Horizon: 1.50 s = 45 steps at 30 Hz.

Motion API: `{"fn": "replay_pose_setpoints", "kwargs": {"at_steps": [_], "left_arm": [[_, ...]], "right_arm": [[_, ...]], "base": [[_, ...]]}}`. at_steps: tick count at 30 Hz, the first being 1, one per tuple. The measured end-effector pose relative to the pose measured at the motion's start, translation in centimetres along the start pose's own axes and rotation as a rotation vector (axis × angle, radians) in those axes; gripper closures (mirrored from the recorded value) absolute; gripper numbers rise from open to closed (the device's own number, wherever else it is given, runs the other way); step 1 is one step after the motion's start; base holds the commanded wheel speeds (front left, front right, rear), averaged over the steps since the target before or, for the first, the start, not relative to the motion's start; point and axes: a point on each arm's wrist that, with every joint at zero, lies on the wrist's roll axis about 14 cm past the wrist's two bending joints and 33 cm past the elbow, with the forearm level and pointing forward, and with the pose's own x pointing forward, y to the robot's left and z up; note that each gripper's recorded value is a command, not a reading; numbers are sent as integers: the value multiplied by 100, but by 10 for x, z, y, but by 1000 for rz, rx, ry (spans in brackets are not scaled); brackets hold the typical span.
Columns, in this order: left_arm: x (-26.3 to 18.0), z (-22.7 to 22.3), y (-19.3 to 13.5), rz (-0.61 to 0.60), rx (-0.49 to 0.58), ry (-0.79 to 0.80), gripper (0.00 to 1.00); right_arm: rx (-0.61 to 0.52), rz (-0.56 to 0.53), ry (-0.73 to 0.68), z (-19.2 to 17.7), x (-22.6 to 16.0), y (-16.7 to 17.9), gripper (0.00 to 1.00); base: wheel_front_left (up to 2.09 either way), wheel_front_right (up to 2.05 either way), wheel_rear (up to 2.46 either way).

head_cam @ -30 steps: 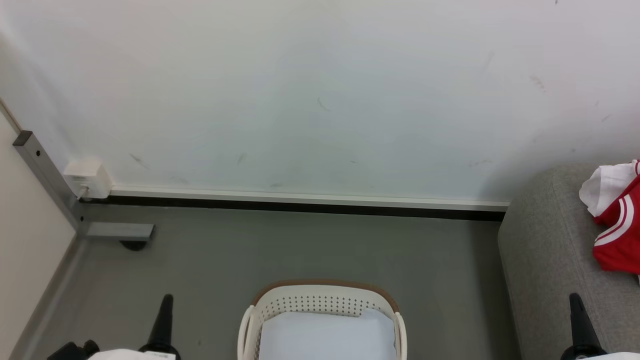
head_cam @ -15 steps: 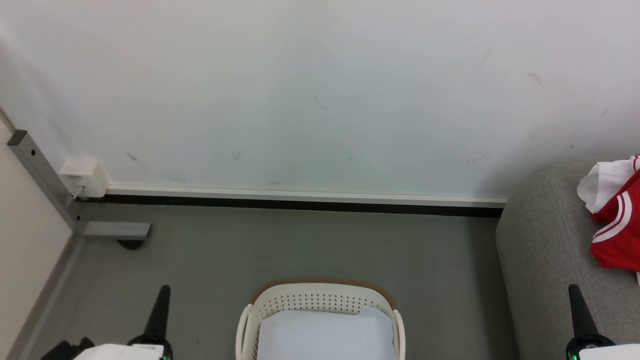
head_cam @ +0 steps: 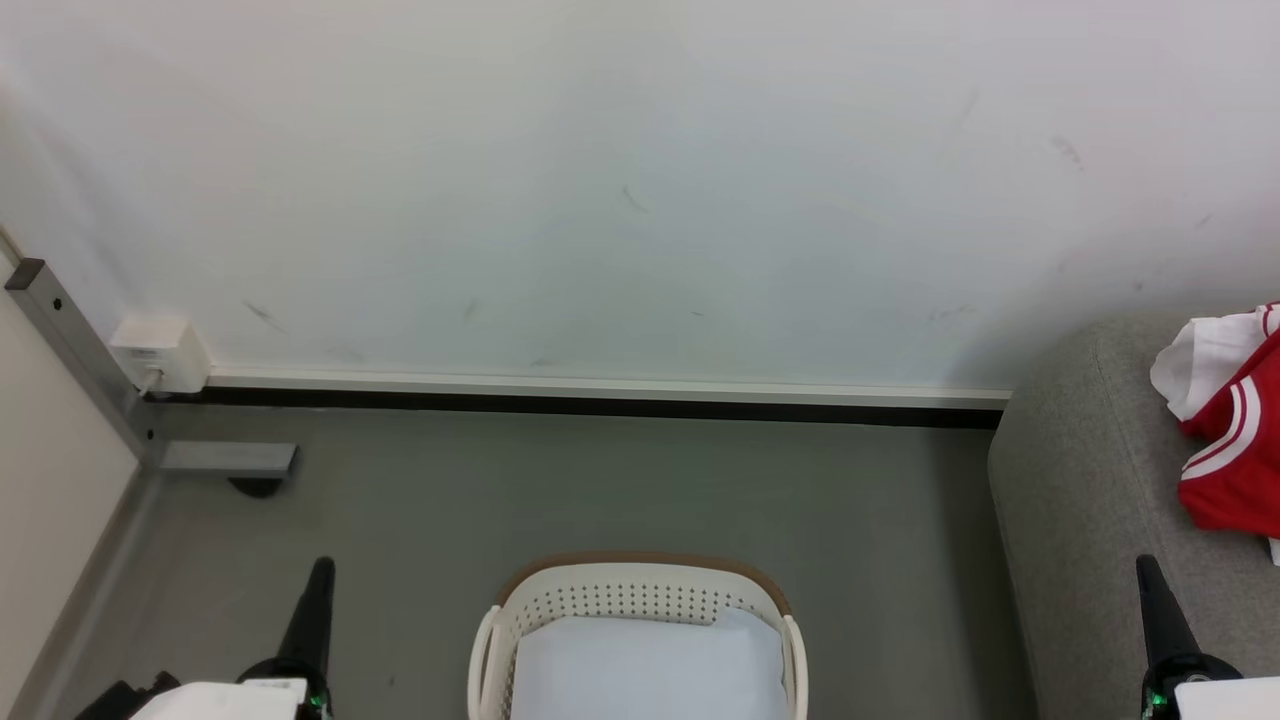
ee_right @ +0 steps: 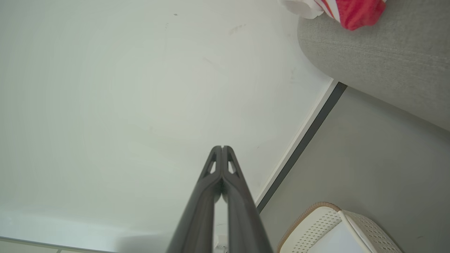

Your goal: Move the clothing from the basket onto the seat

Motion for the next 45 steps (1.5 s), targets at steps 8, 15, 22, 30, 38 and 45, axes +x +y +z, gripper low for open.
{"fn": "replay_pose_setpoints", "kwargs": {"at_steps": [8,15,22,30,38,45], "left_arm": [[3,0,-5,-19,-62,4,100],[5,0,-8,-33,-112,8,100],[7,0,-11,-45,-159,13,100],[9,1,-14,-59,-204,16,100],[9,1,-14,-59,-205,16,100],[9,1,-14,-59,-205,16,100]], "right_arm": [[64,9,1,1,2,2,100],[119,20,2,2,3,5,100],[170,32,4,3,5,8,100],[221,40,7,4,6,10,100],[222,41,7,4,6,10,100],[222,41,7,4,6,10,100]], "base": [[0,0,0],[0,0,0],[0,0,0],[0,0,0],[0,0,0],[0,0,0]]}}
